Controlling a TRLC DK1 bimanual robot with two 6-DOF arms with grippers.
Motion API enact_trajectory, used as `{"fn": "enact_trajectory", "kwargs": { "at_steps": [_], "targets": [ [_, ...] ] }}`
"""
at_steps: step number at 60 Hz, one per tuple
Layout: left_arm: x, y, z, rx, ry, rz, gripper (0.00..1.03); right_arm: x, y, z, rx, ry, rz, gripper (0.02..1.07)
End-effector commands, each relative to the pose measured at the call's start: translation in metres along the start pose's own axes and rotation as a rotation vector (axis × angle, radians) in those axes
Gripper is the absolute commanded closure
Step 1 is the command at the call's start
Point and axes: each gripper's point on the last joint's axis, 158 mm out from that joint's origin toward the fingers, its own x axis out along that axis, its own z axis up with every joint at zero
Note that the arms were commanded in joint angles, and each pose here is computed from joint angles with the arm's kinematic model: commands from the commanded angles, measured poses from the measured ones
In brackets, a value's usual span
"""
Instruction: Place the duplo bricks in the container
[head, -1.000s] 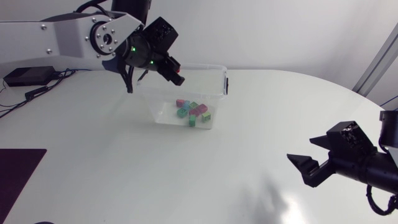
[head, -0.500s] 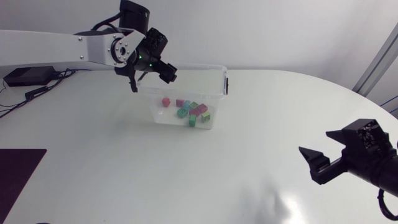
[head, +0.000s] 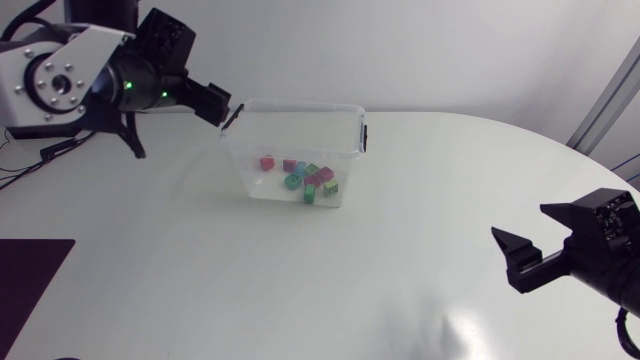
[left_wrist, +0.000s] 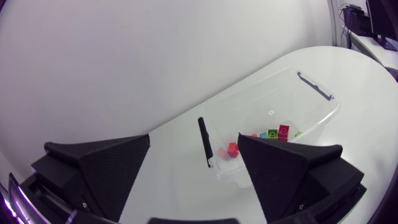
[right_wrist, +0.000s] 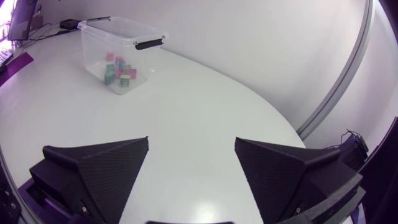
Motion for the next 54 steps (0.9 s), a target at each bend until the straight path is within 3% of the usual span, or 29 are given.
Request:
{"fn": "enact_trajectory", "kwargs": {
  "at_steps": [1, 22, 39, 54],
  "targets": [
    [-0.023, 0.004, -0.007, -0.035, -0.030, 0.020, 0.04, 0.004, 0.005, -0.019, 0.035, 0.045, 0.007, 0.07],
    [-0.083, 0.017, -0.023, -0.061, -0.107, 0.096, 0.04, 0.003, -0.010, -0.013, 0.075, 0.017, -0.056, 0.07],
    [-0.129, -0.007, -0.040, -0.109, -0.160, 0.028, 0.04, 0.003, -0.011, -0.008, 0.091, -0.023, -0.070, 0.07],
    [-0.156, -0.020, -0.052, -0.080, -0.202, -0.008, 0.04, -0.004, -0.010, 0.007, 0.078, -0.103, -0.075, 0.07]
  ]
}}
